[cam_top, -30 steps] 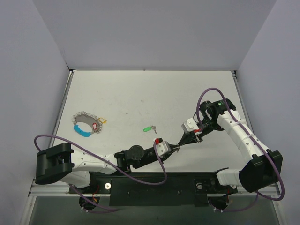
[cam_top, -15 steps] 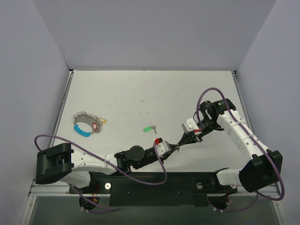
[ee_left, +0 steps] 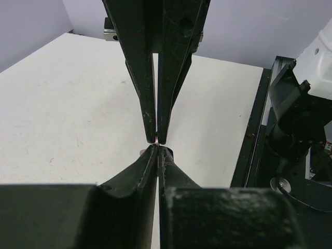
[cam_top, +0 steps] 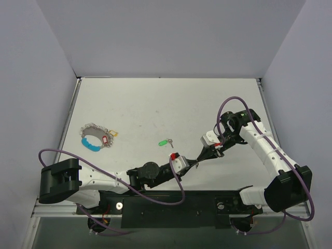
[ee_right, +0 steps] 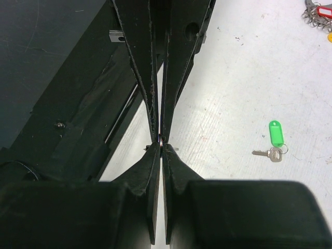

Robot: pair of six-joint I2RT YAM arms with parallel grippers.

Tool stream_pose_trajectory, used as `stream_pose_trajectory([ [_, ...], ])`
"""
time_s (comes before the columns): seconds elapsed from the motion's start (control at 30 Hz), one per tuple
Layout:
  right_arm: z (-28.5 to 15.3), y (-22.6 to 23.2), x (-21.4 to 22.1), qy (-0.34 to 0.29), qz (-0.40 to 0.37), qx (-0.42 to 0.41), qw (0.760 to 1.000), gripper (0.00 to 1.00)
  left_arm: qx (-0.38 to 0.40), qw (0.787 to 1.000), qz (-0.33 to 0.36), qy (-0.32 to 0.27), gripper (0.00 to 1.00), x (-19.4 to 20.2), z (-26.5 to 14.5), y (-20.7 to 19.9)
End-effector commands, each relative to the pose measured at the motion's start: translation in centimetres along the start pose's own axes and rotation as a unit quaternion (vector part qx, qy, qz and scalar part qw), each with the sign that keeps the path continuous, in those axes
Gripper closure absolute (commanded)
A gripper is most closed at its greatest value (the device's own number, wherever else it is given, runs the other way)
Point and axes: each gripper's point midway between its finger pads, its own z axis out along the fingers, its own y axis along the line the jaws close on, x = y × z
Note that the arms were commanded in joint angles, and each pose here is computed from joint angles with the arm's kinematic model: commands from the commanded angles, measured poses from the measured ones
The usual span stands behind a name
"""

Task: Put the keys on the keyring

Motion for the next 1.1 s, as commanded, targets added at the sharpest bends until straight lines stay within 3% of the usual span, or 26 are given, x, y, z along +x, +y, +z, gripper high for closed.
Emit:
stream_pose_trajectory([
  [0.0,0.1,4.2,-2.6,-0.042,0.115,-0.051,0.991,1.0,-0.002,0.999,-0.007,-0.046,0.89,-3.1,0.8,-0.2],
  [0.1,0.1,4.2,-2.6,-0.043,0.115,-0.051,0.991,1.0,-0.001,0.999,-0.007,-0.046,1.0,-3.1,0.9,-0.3],
  [0.63,0.1,4.8,-1.9,-0.015,0.111,-0.068,0.991,0.93,-0.034,0.999,-0.035,0.007,1.0,-2.0,0.3,0.7],
  [0.8,0.1,4.9,-1.8,-0.014,0.114,-0.072,0.991,0.82,-0.029,0.999,-0.036,0.005,1.0,-2.3,0.2,0.6],
  [1.07,-0.1,4.3,-1.9,-0.008,0.116,-0.071,0.991,0.76,-0.012,0.999,-0.031,0.017,1.0,-2.1,0.4,0.0],
])
